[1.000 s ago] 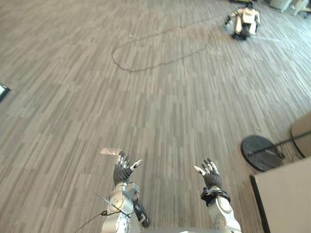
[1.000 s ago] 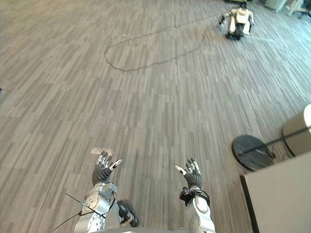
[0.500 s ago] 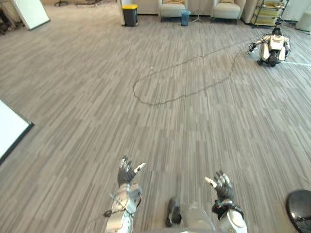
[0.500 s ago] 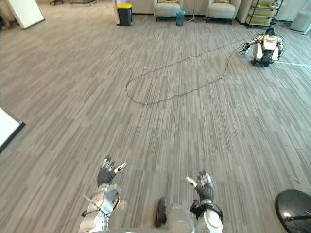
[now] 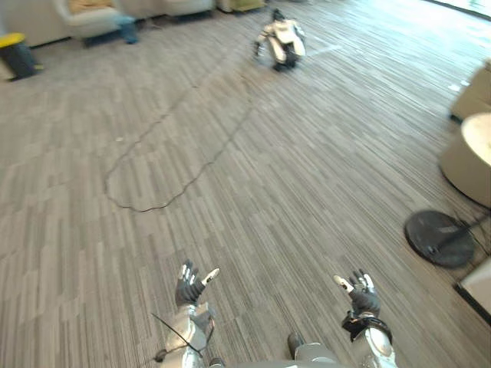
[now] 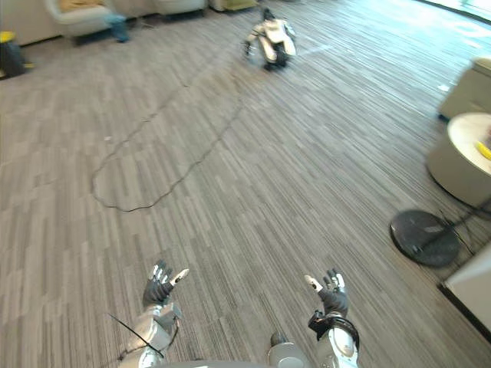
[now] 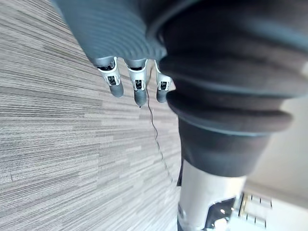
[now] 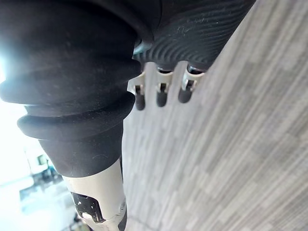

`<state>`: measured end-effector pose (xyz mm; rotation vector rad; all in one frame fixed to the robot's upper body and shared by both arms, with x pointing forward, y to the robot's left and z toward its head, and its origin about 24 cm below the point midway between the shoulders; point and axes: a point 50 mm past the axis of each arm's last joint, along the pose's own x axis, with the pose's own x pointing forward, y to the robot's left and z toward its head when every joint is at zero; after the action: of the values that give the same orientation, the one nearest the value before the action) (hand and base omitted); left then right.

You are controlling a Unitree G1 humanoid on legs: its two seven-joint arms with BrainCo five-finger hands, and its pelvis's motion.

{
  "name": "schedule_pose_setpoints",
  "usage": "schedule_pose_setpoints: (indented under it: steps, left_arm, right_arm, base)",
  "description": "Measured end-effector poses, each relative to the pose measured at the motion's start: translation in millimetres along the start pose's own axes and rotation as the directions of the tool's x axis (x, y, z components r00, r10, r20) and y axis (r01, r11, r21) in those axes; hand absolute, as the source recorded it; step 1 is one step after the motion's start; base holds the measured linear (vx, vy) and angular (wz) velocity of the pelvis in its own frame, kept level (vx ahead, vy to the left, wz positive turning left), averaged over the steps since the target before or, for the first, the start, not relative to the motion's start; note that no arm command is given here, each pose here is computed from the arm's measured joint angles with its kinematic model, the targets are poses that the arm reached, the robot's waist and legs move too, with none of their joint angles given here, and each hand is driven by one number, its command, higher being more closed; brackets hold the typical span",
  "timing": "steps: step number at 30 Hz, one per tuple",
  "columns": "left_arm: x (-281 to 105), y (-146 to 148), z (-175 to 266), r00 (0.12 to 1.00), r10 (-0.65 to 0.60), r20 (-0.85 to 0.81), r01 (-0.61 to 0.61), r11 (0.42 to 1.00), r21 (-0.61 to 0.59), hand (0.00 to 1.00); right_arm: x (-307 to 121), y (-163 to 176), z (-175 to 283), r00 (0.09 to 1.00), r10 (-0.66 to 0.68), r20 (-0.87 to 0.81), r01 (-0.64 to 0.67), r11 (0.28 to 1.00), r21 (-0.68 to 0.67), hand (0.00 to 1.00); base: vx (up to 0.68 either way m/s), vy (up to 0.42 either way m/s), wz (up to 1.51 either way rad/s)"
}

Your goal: Organize washtable

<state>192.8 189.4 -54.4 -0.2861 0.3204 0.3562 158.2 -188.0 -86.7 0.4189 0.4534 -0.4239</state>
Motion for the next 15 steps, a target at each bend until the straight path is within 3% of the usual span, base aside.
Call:
schedule_pose_setpoints:
  steps: [8, 15]
  left_arm:
    - [-12.1, -20.4, -17.1, 0.998, -0.038, -0.054, 0.035, 0.998, -0.059, 0.0]
    - [-22.5, -10.3, -36.1, 0.991, -0.022, -0.132, 0.016, 0.999, -0.044, 0.0]
  right_arm:
    - [0.7, -11.2, 3.9, 1.0, -0.003, 0.007, 0.003, 0.996, -0.09, 0.0]
    - [-2.0, -10.4, -14.2, 0.997, 0.023, -0.076, -0.033, 0.992, -0.125, 0.0]
  base:
    - [-0.02, -0.012, -0.07]
    - [0.01, -0.013, 0.23]
